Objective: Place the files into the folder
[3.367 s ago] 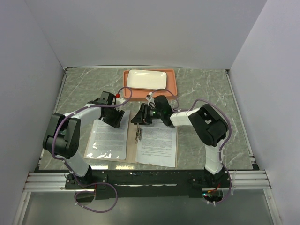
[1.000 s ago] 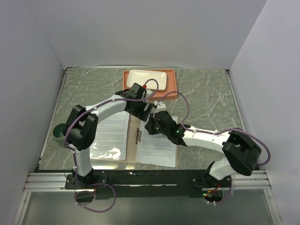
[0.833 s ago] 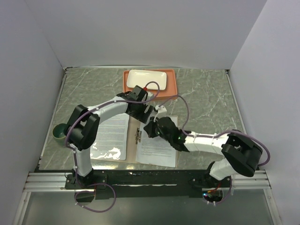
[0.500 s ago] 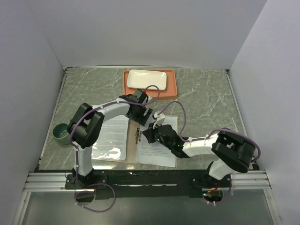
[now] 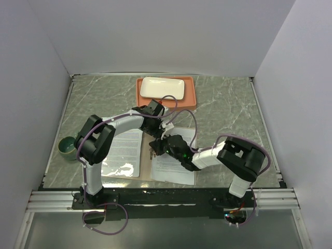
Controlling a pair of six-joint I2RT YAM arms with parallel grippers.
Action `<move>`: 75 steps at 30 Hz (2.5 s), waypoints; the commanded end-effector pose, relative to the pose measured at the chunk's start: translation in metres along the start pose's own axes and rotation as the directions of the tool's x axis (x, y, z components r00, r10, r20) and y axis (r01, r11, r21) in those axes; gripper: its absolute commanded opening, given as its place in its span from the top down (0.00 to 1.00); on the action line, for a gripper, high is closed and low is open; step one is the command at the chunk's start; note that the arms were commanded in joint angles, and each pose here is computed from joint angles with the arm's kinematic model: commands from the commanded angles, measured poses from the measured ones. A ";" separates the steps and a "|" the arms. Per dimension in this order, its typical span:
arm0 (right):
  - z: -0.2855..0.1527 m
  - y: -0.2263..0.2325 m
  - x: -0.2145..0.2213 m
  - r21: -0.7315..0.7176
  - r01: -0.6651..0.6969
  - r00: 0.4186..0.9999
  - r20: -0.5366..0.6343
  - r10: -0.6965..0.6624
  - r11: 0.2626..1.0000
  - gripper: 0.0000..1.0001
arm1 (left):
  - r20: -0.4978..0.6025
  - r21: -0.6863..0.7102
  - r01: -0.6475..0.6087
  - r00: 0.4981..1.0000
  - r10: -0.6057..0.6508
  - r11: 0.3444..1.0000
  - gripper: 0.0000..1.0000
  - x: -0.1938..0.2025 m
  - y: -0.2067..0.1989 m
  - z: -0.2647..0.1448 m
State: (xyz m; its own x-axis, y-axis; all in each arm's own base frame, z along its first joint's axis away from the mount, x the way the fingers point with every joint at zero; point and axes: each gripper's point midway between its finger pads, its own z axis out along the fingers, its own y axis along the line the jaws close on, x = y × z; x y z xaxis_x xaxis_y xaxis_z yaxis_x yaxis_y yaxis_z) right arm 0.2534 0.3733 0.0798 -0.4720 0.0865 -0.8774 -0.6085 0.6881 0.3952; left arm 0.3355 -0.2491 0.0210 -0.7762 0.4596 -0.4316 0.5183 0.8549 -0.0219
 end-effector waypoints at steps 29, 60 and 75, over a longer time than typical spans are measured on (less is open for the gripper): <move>0.015 0.022 0.029 -0.117 -0.048 0.994 -0.101 0.036 0.992 1.00 | -0.102 -0.059 -0.020 0.995 0.014 0.998 0.17 0.039 0.006 0.023; -0.010 -0.003 0.096 -0.052 -0.018 0.942 -0.335 0.000 0.999 1.00 | -0.084 -0.050 -0.041 0.996 0.037 0.998 0.17 0.043 0.010 0.016; -0.020 -0.012 0.124 -0.035 -0.022 0.917 -0.399 0.007 0.999 1.00 | -0.091 -0.045 -0.037 0.995 0.033 0.998 0.17 0.046 0.011 0.014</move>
State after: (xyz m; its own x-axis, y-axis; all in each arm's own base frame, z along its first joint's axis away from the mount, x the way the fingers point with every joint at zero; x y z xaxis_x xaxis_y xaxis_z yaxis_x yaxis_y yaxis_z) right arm 0.2292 0.3916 0.0416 -0.5832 0.0033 -0.8123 -0.6440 0.6077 0.4648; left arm 0.3371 -0.2490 0.0201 -0.7487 0.4526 -0.4843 0.5186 0.8550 -0.0027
